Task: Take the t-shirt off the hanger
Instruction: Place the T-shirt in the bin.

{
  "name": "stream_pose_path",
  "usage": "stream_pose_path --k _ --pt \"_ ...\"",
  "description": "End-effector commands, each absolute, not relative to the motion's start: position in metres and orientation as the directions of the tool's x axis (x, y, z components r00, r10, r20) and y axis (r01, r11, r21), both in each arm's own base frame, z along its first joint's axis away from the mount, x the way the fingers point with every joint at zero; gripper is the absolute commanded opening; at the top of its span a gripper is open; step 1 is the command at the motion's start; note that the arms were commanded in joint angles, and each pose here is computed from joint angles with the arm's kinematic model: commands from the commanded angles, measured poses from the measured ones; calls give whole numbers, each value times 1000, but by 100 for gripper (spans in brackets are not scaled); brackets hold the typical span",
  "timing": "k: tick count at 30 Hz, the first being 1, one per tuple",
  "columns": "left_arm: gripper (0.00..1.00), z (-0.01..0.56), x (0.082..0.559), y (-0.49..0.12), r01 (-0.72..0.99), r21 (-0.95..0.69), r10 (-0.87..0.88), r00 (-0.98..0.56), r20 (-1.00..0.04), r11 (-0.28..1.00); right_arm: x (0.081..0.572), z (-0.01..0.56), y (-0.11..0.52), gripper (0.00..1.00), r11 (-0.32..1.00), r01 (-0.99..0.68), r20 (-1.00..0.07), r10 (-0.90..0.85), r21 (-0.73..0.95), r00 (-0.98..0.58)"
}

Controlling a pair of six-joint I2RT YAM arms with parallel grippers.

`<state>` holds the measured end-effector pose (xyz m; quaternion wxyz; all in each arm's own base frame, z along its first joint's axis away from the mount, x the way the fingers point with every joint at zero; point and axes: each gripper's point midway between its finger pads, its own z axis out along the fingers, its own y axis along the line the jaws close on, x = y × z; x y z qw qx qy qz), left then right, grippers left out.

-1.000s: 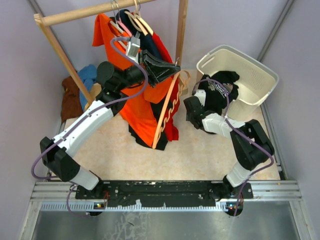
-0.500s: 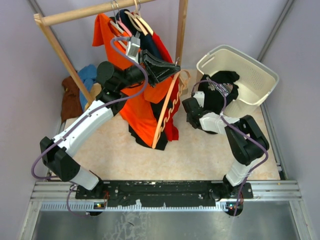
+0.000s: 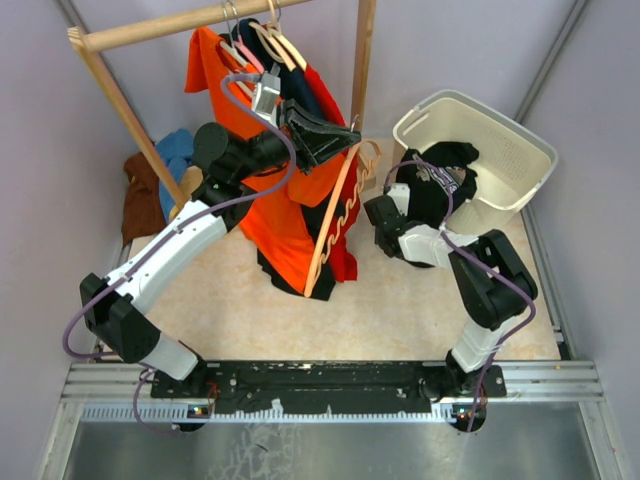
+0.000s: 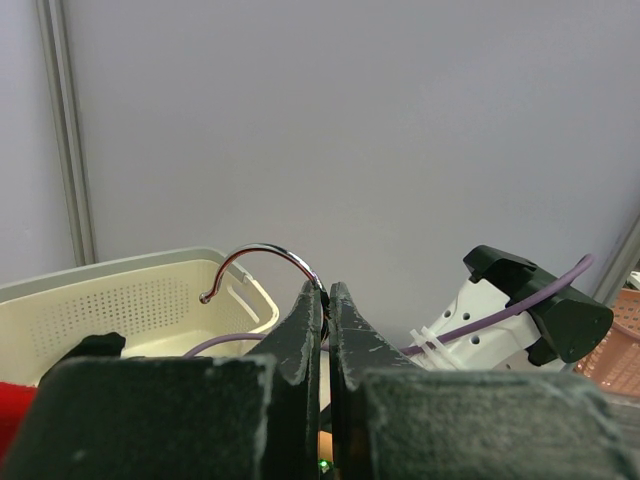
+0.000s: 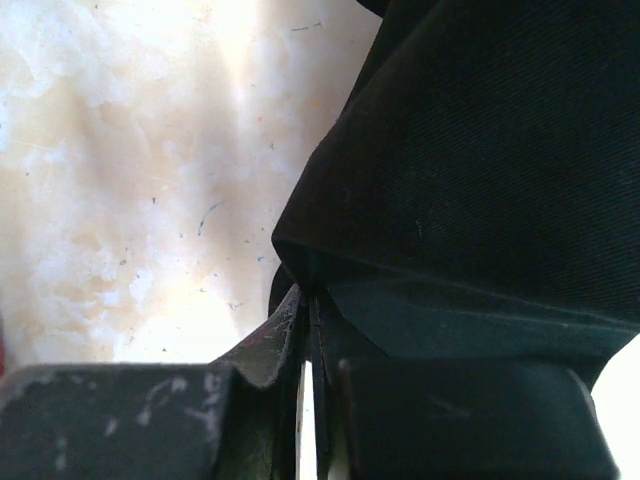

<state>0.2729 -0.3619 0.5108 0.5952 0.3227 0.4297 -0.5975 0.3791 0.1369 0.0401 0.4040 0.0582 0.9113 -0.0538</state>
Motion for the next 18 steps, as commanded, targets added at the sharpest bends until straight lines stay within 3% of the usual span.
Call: stream_pose_path --k 1,7,18 --pt "0 534 265 -353 995 -67 -477 -21 -879 79 391 58 135 0 981 193 -781 101 -25 -617" --pt "0 534 265 -350 993 -73 -480 -19 -877 95 390 124 133 0 985 169 -842 115 29 -528" --pt "0 538 258 -342 991 -74 -489 -8 -872 115 411 361 102 0 987 96 -983 141 130 -115"
